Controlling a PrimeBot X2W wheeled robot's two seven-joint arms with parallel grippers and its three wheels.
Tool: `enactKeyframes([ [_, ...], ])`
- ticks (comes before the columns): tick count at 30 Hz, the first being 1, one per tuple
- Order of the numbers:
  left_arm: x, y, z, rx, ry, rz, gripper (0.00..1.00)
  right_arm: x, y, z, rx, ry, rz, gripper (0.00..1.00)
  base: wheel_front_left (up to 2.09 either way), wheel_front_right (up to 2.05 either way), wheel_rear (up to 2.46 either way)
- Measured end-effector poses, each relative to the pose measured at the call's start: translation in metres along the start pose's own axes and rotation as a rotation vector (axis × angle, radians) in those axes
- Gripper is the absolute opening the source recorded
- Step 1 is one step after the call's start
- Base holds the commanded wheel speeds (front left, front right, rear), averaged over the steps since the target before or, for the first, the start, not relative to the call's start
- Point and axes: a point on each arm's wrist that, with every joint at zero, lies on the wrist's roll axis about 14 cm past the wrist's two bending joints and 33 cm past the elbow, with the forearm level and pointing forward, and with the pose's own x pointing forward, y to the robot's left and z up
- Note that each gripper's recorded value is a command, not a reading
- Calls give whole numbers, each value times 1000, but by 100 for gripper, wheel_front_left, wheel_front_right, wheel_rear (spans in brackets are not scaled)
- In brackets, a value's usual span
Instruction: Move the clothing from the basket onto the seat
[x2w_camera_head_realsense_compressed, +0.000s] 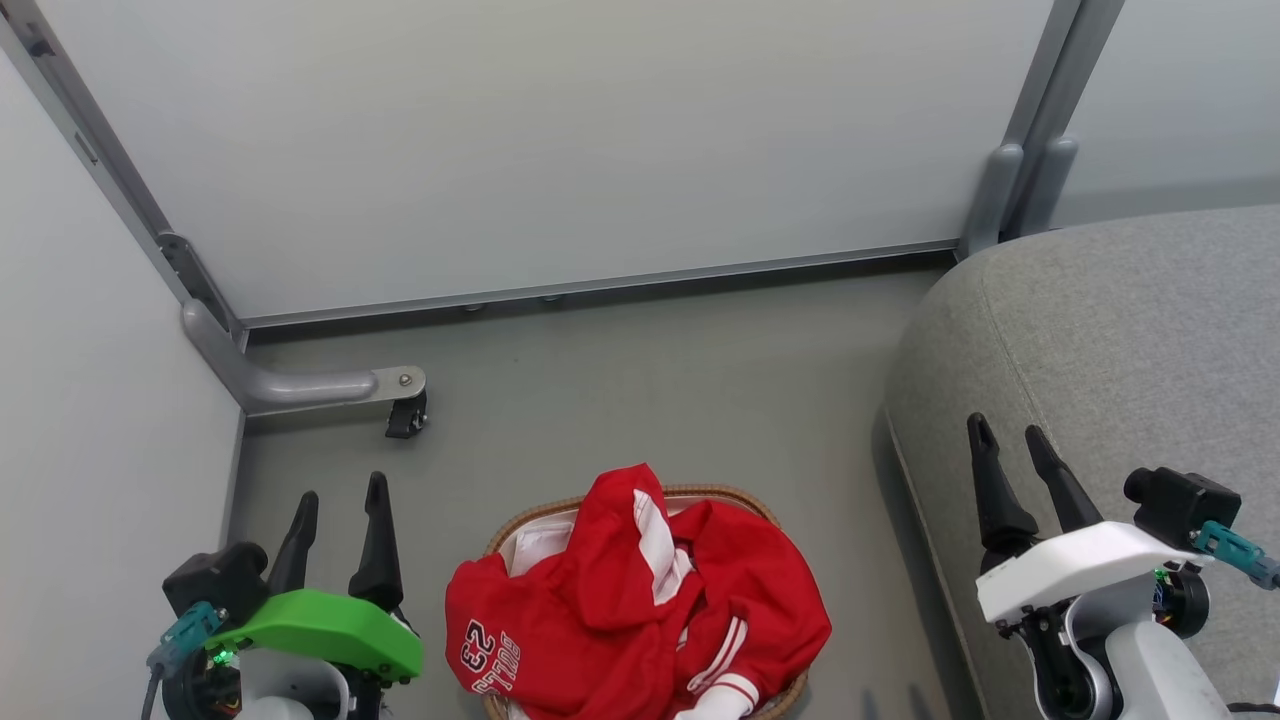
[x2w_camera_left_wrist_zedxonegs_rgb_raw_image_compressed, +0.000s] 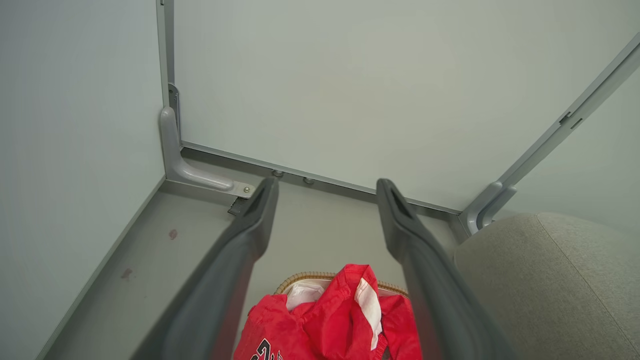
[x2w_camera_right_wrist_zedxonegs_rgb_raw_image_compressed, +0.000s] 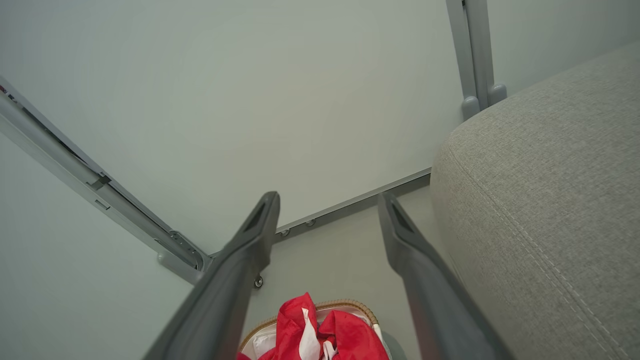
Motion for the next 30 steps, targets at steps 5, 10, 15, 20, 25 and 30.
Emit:
enactKeyframes([
  [5, 0, -4, 8, 48, -33, -9, 100, 0, 2, 2, -56, -13, 9, 100, 0, 0, 0],
  [10, -2, -5, 10, 100, -47, -18, 100, 1, 6, 8, -114, -35, 23, 100, 0, 0, 0],
  [15, -2, -4, 8, 127, -48, -11, 100, 1, 8, 8, -165, -39, 33, 100, 0, 0, 0],
  [20, -4, -3, 3, 144, -42, -7, 100, -2, 6, 3, -203, -30, 31, 100, 0, 0, 0],
  [25, -6, -4, 2, 172, -44, -16, 100, -4, 6, 3, -242, -33, 33, 100, 0, 0, 0],
  [30, -5, -8, 10, 189, -75, -35, 100, -4, 7, 9, -287, -53, 39, 100, 0, 0, 0],
])
